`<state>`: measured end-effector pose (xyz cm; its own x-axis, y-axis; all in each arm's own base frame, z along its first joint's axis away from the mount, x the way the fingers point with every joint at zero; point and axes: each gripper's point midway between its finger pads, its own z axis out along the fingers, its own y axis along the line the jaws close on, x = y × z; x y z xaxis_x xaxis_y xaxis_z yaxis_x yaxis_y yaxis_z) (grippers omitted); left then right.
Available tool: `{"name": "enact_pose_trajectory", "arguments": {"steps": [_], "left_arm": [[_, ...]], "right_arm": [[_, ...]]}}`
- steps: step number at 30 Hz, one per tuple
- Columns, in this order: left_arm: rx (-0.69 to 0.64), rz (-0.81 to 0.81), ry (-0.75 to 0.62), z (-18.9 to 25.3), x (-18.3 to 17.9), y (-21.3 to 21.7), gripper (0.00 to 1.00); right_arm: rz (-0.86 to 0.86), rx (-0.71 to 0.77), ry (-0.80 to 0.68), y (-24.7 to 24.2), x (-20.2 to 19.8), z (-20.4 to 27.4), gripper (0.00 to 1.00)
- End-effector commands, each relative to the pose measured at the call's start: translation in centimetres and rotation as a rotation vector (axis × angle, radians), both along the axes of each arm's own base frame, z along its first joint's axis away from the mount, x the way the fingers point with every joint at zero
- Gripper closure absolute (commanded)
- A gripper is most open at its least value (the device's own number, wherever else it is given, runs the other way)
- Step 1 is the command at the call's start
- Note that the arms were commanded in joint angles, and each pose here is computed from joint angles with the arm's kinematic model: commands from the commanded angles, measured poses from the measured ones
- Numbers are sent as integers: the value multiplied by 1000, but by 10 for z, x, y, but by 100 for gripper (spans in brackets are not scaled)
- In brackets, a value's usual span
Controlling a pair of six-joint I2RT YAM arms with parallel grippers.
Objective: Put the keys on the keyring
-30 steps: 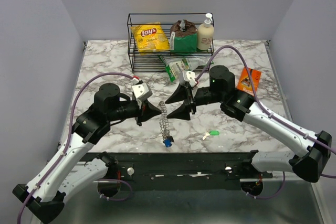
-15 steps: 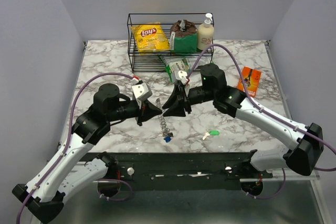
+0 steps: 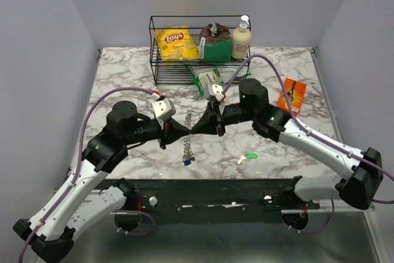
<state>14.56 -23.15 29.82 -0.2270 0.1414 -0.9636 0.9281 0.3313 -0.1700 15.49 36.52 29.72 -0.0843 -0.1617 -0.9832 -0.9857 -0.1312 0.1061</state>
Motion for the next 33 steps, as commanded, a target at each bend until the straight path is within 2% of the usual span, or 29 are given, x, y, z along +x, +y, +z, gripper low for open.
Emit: {"name": "enact_pose_trajectory", "arguments": {"steps": [1, 4, 8, 12, 17, 19, 21, 33], "left_arm": [[-84, 52, -69, 22, 2, 4, 73], [-141, 92, -90, 31, 1, 9, 53], [-237, 95, -120, 47, -6, 12, 46], [-295, 12, -147, 55, -16, 4, 39], [-275, -86, -120, 47, -22, -8, 41], [-293, -72, -126, 52, -18, -9, 54], [-317, -78, -153, 60, -20, -9, 58], [-285, -118, -117, 53, -21, -14, 60]], "right_arm": [[-66, 95, -53, -3, 3, 21, 99], [-84, 114, -59, -6, 3, 23, 99], [-79, 137, -40, -10, -3, 28, 99], [-35, 158, -42, -13, -14, 33, 99], [4, 181, -57, -17, -24, 41, 99], [31, 185, -61, -20, -30, 42, 99], [37, 186, -60, -21, -31, 43, 99], [6, 197, -83, -27, -32, 48, 99]]}}
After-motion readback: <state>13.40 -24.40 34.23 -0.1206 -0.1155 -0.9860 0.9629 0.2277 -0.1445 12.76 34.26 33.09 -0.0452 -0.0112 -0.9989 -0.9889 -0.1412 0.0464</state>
